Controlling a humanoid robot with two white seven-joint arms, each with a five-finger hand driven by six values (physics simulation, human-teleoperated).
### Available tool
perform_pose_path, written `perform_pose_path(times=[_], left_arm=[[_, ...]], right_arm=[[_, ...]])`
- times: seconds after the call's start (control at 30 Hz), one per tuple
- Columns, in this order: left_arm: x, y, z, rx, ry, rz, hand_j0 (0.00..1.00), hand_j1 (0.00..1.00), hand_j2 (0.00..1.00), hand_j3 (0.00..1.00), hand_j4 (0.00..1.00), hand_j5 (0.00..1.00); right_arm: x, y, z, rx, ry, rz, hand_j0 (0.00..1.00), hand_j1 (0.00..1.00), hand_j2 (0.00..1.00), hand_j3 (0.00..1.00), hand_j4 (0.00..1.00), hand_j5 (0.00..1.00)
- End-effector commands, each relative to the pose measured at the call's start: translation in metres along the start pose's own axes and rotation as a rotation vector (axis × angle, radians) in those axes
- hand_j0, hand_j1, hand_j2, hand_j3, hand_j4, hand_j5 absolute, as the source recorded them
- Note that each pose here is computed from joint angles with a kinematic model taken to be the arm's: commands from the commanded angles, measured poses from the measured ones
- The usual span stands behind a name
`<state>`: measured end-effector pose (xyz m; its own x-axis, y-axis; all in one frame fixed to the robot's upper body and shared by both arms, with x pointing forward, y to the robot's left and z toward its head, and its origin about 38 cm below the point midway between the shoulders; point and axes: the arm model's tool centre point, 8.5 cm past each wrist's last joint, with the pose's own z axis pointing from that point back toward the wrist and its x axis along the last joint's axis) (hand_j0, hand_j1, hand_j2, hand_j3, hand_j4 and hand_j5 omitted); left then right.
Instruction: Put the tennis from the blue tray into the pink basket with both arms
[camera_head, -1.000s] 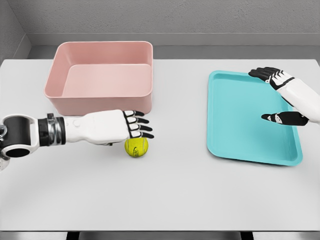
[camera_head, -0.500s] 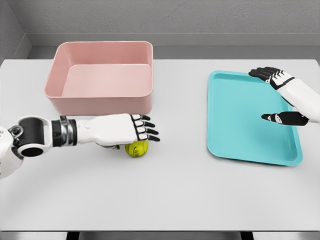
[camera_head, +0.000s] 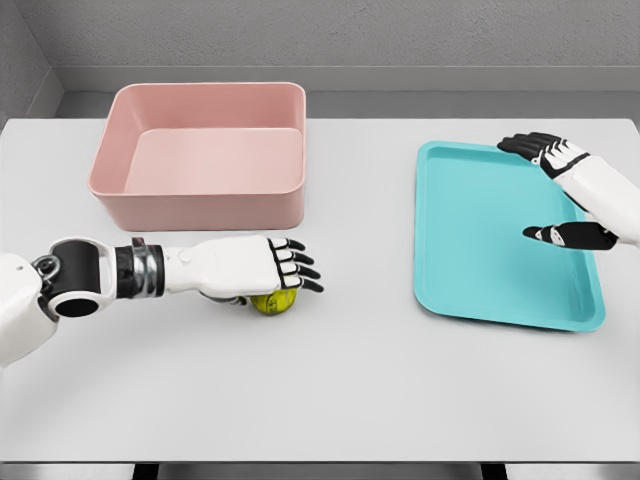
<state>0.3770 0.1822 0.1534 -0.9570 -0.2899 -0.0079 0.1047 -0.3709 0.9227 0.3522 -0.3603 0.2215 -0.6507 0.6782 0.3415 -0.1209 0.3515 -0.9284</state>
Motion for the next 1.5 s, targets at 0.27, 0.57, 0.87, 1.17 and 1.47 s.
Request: perform_pose_path(times=[0.27, 0.57, 0.87, 1.17, 1.47], left_arm=[[-0.002, -0.004, 0.001, -0.025, 0.005, 0.013, 0.61, 0.61, 0.61, 0.61, 0.61, 0.61], [-0.005, -0.004, 0.002, -0.039, 0.01, 0.018, 0.49, 0.49, 0.49, 0.49, 0.49, 0.49], [-0.013, 0.019, 0.016, -0.001, 0.014, 0.008, 0.5, 0.5, 0.5, 0.5, 0.5, 0.5], [-0.033, 0.063, 0.033, 0.058, 0.041, -0.035, 0.5, 0.5, 0.5, 0.5, 0.5, 0.5], [-0.054, 0.085, 0.046, 0.09, 0.089, -0.041, 0.5, 0.5, 0.5, 0.5, 0.5, 0.5]], right_arm=[[0.0, 0.0, 0.001, -0.005, 0.001, -0.007, 1.0, 1.0, 1.0, 1.0, 1.0, 1.0], [-0.001, 0.0, 0.001, -0.001, 0.002, -0.006, 1.0, 1.0, 1.0, 1.0, 1.0, 1.0], [-0.001, -0.001, 0.001, -0.004, 0.002, -0.006, 1.0, 1.0, 1.0, 1.0, 1.0, 1.0], [-0.001, -0.001, 0.001, -0.004, 0.002, -0.006, 1.0, 1.0, 1.0, 1.0, 1.0, 1.0], [-0.002, 0.001, 0.002, -0.002, 0.007, -0.01, 1.0, 1.0, 1.0, 1.0, 1.0, 1.0]])
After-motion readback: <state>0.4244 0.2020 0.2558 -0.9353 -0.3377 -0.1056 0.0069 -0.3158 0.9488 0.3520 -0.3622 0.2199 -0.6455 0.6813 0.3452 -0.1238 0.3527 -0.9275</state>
